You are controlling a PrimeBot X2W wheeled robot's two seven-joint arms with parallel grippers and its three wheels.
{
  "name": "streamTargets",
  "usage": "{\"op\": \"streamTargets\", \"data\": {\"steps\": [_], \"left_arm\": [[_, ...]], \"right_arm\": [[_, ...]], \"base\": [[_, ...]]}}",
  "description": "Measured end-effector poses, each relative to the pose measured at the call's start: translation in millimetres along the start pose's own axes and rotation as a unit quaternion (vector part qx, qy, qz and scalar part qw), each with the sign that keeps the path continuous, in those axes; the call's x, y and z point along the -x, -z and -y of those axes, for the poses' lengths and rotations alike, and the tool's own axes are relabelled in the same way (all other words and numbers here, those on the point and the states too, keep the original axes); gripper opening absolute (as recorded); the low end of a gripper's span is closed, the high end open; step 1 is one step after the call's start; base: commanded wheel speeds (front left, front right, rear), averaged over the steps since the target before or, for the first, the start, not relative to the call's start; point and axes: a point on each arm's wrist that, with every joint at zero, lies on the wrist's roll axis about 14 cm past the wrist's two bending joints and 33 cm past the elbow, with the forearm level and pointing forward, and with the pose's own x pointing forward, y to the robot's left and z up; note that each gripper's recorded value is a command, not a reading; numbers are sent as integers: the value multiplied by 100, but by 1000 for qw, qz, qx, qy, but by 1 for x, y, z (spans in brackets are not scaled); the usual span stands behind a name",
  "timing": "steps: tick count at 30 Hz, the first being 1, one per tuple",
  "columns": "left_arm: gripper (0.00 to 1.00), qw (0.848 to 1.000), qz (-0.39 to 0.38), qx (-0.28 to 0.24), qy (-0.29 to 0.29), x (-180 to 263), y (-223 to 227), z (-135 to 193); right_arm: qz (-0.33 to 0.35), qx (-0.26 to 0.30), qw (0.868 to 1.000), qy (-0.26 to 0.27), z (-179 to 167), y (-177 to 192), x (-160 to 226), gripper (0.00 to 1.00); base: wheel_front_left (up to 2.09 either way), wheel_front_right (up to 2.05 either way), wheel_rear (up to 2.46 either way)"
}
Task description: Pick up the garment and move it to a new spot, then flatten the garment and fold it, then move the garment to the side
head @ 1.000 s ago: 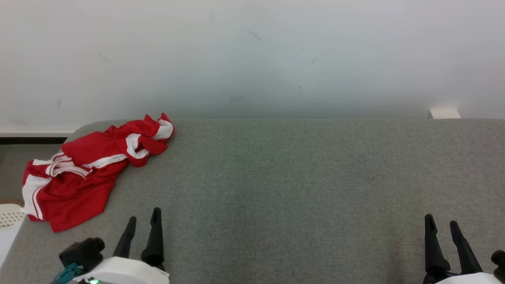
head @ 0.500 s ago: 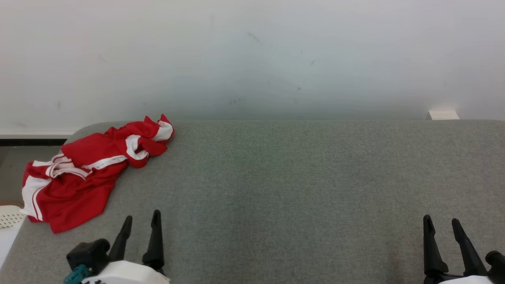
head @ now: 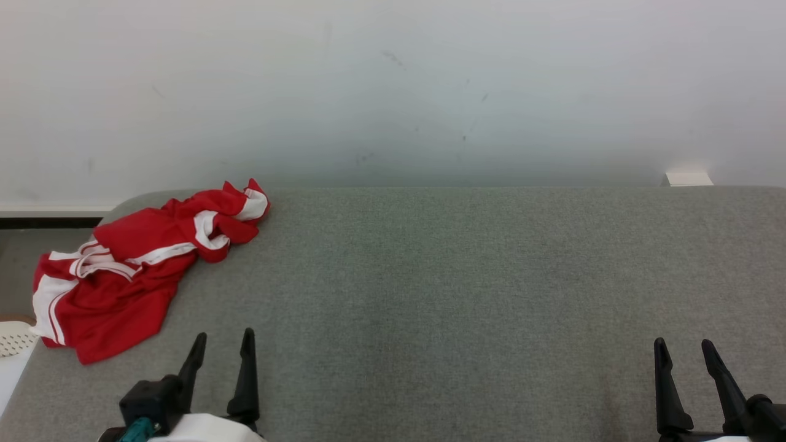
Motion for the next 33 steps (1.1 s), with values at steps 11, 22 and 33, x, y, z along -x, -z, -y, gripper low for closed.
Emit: {"op": "streamTargets", "data": {"steps": [11,22,33], "left_arm": [[100,999,9,-33,4,2,0,2],[100,999,1,-48,8,7,10,2],[100,997,11,-75,15,9,8,3]], "right_arm": [[9,25,1000,-5,-1,-2,3,100],[7,37,999,-8,-1,2,5,100],[7,58,998,-18,-5,5,6,100]], "base": [[0,0,0],[0,0,0],[0,0,0]]}}
